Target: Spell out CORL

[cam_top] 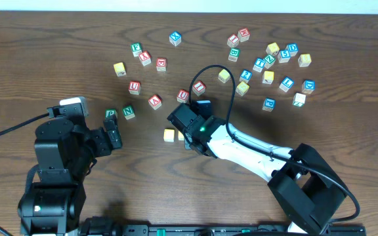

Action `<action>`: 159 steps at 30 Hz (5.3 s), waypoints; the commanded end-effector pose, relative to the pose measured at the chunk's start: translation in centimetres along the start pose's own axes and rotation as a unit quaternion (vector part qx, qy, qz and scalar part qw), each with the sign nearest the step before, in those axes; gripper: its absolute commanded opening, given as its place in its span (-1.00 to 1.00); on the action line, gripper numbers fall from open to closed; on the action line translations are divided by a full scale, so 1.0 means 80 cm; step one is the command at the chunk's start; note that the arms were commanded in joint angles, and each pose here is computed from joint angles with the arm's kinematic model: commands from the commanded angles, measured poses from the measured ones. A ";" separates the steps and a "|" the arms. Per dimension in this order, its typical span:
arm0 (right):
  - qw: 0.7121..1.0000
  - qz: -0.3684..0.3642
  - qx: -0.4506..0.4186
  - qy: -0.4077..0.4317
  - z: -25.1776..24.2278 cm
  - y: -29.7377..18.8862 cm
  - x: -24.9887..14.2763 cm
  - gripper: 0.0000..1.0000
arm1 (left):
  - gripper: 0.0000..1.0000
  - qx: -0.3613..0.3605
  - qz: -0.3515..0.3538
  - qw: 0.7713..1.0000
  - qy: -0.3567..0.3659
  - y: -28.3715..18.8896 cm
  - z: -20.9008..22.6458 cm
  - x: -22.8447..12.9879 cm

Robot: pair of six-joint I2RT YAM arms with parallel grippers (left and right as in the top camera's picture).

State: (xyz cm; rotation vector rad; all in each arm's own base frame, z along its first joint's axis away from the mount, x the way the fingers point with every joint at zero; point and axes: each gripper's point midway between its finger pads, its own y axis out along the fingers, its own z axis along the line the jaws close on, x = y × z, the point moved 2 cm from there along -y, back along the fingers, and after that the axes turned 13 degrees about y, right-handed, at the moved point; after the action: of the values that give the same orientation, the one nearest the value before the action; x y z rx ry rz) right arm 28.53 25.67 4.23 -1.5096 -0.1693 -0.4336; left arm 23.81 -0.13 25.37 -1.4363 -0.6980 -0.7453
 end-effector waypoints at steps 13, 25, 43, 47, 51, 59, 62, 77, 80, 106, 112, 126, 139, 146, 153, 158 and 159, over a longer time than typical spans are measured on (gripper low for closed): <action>0.981 -0.144 -0.128 0.034 -0.068 -0.048 0.101 -0.74 | 0.96 0.007 -0.013 1.000 0.003 -0.008 0.004 0.011; 0.970 -0.157 -0.062 0.173 -0.116 -0.097 0.228 -0.04 | 0.96 0.007 -0.013 1.000 0.003 -0.008 0.004 0.011; 0.893 -0.119 -0.090 0.424 -0.261 -0.058 0.266 0.29 | 0.96 0.007 -0.013 1.000 0.003 -0.008 0.004 0.011; 0.892 -0.081 -0.089 0.435 -0.269 -0.030 0.259 0.38 | 0.96 0.007 -0.013 1.000 0.003 -0.008 0.004 0.011; 0.890 -0.050 -0.094 0.443 -0.275 -0.003 0.250 0.36 | 0.96 0.007 -0.013 1.000 0.003 -0.008 0.004 0.011; 0.885 -0.017 -0.104 0.454 -0.287 0.038 0.239 0.25 | 0.96 0.007 -0.013 1.000 0.003 -0.008 0.004 0.011; 0.882 -0.014 -0.102 0.460 -0.293 0.039 0.240 0.24 | 0.96 0.007 -0.013 1.000 0.003 -0.008 0.004 0.011; 0.873 -0.039 -0.051 0.484 -0.298 0.035 0.278 0.30 | 0.96 0.007 -0.013 1.000 0.003 -0.008 0.004 0.011; 0.873 -0.040 -0.050 0.484 -0.296 0.036 0.287 0.29 | 0.96 0.007 -0.013 1.000 0.003 -0.008 0.004 0.011; 0.878 -0.003 -0.142 0.457 -0.316 0.048 0.285 0.37 | 0.96 0.007 -0.013 1.000 0.003 -0.008 0.004 0.011; 0.874 -0.008 -0.143 0.464 -0.318 0.053 0.284 0.36 | 0.96 0.007 -0.013 1.000 0.003 -0.008 0.004 0.011; 0.875 0.012 -0.141 0.463 -0.314 0.083 0.275 0.36 | 0.96 0.007 -0.013 1.000 0.003 -0.008 0.004 0.011; 0.875 0.020 -0.145 0.462 -0.313 0.094 0.270 0.18 | 0.96 0.007 -0.013 1.000 0.003 -0.008 0.004 0.011; 0.874 0.033 -0.155 0.459 -0.315 0.113 0.259 0.18 | 0.96 0.007 -0.013 1.000 0.003 -0.008 0.004 0.011; 0.875 0.026 -0.147 0.461 -0.313 0.115 0.265 0.15 | 0.96 0.007 -0.013 1.000 0.003 -0.008 0.004 0.011; 0.875 0.025 -0.142 0.462 -0.311 0.116 0.267 0.14 | 0.96 0.007 -0.013 1.000 0.003 -0.008 0.004 0.011; 0.875 0.026 -0.141 0.462 -0.311 0.116 0.267 0.14 | 0.96 0.007 -0.013 1.000 0.003 -0.008 0.004 0.011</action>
State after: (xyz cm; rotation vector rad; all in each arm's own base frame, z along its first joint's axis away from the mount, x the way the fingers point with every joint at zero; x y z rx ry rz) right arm 47.45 -2.23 2.39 -1.4291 0.7010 -1.1195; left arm 23.81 -0.12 25.37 -1.4361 -0.6982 -0.7450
